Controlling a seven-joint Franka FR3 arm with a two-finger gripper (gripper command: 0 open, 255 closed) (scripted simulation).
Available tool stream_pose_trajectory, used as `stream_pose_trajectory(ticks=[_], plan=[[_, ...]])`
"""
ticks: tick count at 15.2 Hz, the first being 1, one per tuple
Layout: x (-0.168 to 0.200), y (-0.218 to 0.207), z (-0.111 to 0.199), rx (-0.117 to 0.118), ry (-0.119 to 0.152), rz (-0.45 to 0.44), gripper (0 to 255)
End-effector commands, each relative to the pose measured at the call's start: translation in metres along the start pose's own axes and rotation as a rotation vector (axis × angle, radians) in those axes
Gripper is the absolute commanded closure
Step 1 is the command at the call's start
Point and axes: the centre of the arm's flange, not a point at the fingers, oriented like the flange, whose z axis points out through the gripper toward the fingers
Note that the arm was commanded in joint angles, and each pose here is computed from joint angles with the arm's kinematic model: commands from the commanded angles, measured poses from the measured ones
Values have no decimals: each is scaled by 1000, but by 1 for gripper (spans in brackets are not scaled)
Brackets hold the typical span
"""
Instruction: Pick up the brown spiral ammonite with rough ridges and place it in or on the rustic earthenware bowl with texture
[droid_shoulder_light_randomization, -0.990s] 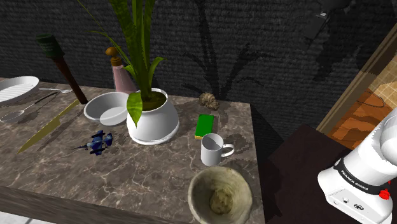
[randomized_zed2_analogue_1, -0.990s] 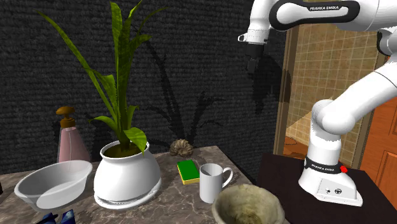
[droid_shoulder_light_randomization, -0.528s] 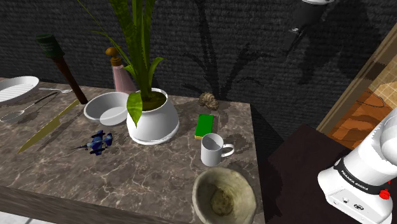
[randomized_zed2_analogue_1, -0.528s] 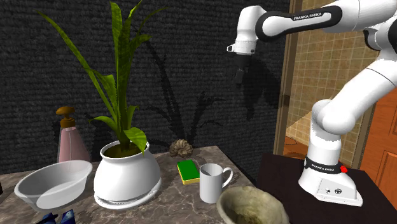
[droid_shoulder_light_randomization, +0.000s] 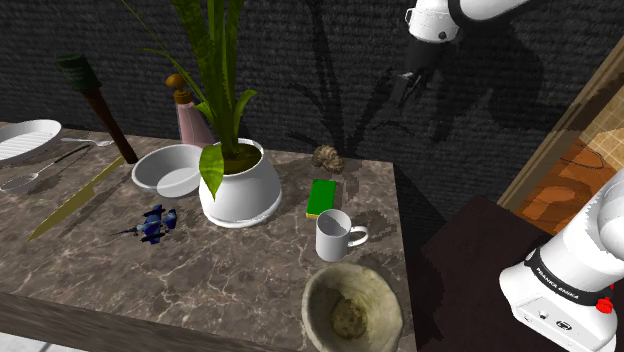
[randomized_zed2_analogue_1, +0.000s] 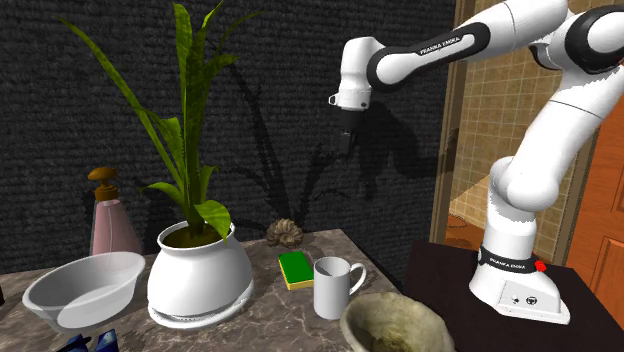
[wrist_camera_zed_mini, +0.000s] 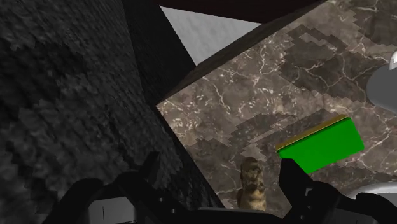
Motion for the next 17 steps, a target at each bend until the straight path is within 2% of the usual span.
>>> stream_pose_trajectory(ticks=[1,17], plan=[[21,-7,19,9,-5,9,0],[164,-71,164,77,-53,78,0]])
